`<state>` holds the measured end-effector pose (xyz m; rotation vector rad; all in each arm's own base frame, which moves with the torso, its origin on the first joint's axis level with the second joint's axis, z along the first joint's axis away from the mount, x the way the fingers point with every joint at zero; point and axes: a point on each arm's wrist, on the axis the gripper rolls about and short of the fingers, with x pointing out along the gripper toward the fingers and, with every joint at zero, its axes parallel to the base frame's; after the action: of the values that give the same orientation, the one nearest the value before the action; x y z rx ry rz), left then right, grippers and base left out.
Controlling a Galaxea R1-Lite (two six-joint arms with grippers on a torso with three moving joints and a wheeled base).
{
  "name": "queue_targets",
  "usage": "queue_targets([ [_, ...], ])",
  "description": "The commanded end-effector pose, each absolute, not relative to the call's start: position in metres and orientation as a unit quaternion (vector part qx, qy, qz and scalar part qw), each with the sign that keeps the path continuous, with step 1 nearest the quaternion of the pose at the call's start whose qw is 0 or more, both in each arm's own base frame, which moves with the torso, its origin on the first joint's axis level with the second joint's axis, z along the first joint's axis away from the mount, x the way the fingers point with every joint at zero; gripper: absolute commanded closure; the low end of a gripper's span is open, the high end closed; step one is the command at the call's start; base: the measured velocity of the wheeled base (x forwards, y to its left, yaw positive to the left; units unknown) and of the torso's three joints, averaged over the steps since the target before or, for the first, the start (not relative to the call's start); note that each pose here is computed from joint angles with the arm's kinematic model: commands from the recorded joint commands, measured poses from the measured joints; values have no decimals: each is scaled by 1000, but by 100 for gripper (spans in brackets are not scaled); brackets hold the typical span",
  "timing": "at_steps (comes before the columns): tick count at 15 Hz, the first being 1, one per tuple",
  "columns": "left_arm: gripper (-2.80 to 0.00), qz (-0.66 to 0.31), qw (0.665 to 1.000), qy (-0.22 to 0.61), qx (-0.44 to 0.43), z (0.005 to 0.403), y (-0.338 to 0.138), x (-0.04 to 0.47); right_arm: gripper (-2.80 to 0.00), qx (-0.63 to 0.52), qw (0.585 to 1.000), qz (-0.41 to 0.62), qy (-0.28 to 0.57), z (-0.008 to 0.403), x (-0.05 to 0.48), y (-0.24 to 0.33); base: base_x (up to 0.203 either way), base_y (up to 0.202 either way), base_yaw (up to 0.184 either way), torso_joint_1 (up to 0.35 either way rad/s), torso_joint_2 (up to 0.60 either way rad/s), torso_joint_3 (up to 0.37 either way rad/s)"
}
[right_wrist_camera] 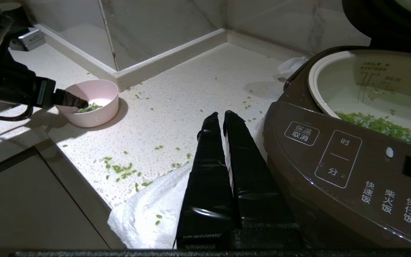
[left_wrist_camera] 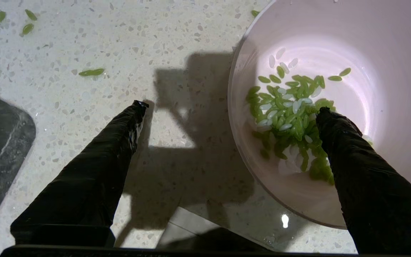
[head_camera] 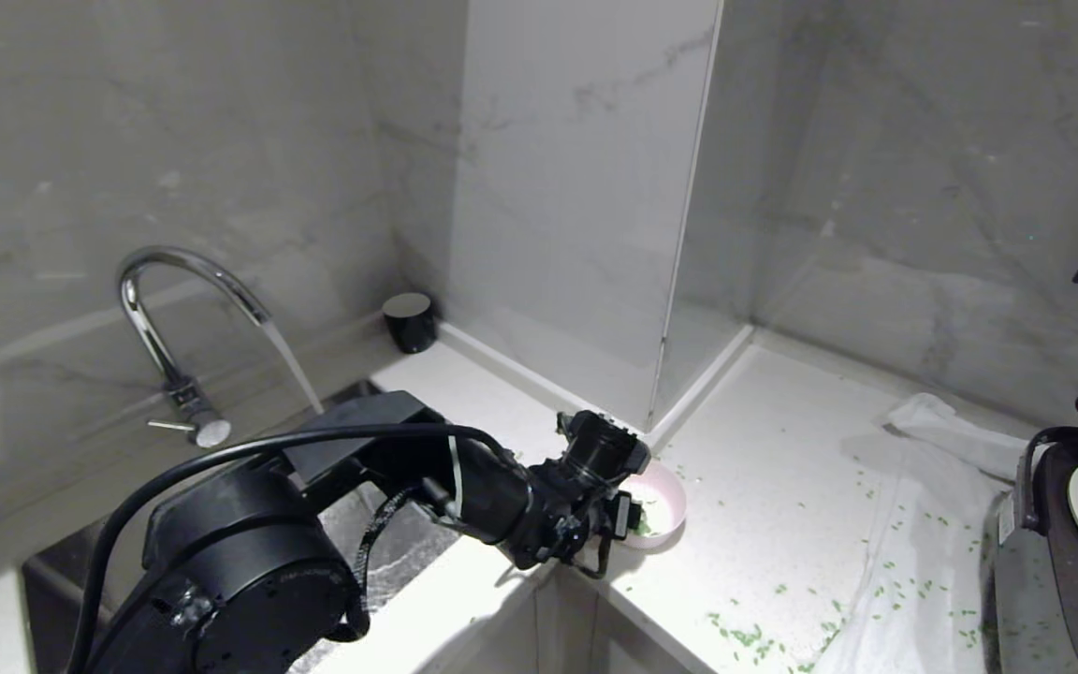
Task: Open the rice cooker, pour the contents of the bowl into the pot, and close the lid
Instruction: Pick up the bowl on the table
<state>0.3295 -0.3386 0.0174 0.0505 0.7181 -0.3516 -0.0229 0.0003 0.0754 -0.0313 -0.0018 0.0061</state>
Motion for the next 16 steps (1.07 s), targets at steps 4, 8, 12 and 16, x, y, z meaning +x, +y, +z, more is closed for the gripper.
queue_targets([
  [4, 0, -163, 915, 368, 35, 19, -346, 337, 0, -16, 1000, 3, 1, 75, -23, 0, 0, 0, 0, 0, 0, 0],
  [8, 0, -162, 913, 372, 38, 20, -348, 339, 0, -16, 1000, 3, 1, 75, -23, 0, 0, 0, 0, 0, 0, 0],
  [12, 0, -160, 911, 377, 41, 17, -348, 337, 0, -16, 1000, 3, 1, 75, -23, 0, 0, 0, 0, 0, 0, 0],
  [16, 0, -159, 911, 378, 42, 18, -347, 337, 0, -16, 1000, 3, 1, 75, -23, 0, 0, 0, 0, 0, 0, 0],
])
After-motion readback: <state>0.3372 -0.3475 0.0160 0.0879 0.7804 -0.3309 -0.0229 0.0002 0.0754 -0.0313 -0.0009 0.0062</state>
